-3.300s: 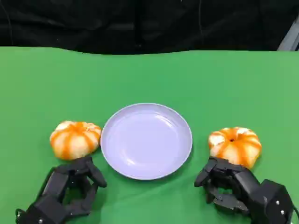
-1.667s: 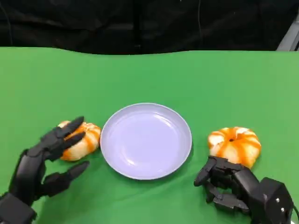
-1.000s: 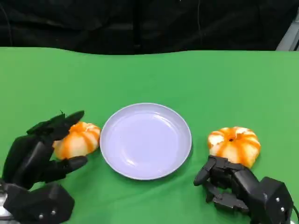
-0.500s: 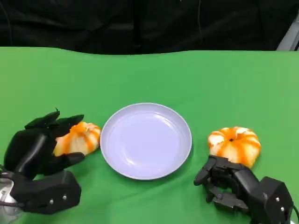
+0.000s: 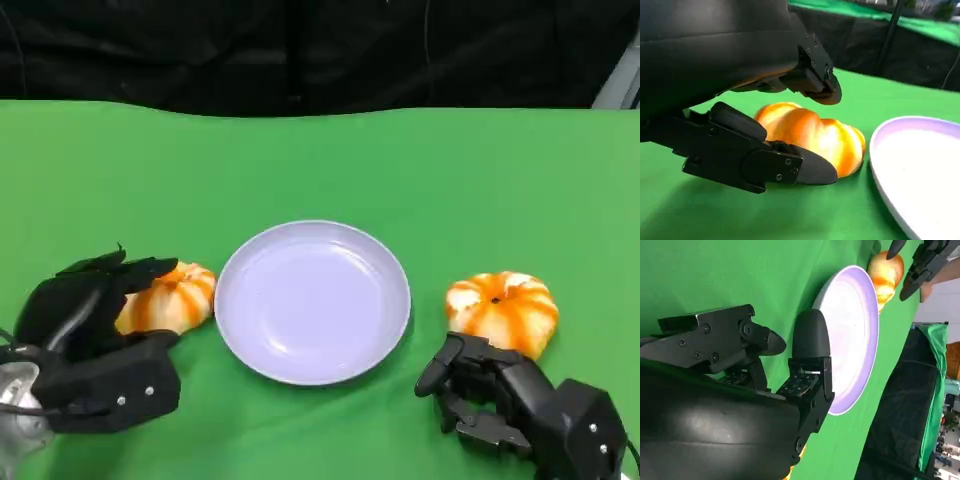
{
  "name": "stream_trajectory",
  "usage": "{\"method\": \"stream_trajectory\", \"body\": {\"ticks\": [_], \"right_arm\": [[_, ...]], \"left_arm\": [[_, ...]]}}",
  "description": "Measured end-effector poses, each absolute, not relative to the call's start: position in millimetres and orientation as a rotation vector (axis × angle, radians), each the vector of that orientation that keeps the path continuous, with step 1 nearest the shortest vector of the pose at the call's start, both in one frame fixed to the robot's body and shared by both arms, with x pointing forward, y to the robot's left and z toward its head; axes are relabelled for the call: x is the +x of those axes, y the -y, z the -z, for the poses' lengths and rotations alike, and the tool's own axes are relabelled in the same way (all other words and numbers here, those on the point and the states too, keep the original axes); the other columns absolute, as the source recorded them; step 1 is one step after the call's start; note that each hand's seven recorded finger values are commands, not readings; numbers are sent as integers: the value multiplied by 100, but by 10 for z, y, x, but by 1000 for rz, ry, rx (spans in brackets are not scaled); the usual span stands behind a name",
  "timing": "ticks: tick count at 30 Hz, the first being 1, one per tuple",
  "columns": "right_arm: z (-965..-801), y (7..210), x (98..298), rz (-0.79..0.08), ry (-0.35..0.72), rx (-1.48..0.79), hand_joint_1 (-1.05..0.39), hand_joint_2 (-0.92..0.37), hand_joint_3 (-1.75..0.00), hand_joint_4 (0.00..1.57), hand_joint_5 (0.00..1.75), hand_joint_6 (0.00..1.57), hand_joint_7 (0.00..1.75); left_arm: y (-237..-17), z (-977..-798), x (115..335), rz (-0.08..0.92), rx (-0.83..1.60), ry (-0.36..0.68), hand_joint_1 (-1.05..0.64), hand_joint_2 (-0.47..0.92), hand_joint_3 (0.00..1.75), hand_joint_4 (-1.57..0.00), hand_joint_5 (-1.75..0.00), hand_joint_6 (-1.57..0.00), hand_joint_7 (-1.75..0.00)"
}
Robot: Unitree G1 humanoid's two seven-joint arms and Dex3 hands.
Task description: Grasp the bread from the table and place it into the plate.
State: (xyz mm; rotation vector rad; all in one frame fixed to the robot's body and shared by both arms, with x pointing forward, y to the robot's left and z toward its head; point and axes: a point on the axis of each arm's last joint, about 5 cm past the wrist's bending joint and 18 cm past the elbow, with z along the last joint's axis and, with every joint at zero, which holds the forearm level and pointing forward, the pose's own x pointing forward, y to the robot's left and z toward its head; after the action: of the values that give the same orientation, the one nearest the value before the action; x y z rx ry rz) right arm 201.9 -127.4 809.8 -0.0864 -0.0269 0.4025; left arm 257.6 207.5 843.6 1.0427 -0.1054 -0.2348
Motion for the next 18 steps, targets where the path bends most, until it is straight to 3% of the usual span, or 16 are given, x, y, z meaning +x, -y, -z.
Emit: {"method": "stream_trajectory", "body": {"ticks": [12,18], "right_arm": [[-8098,1271,2017,-404,28,-91,1,-86,-66,67,174,70,138],[-8098,1265,2015,-401,30,-96,2,-87,-66,67,174,71,137]], "left_arm": [[-2038,-8473,2648,289,1088,47,-82,92,32,-31,-1,-53,0],[-1918,-8522,2747,323,1114,26,-83,92,31,-32,-1,-52,0]]}}
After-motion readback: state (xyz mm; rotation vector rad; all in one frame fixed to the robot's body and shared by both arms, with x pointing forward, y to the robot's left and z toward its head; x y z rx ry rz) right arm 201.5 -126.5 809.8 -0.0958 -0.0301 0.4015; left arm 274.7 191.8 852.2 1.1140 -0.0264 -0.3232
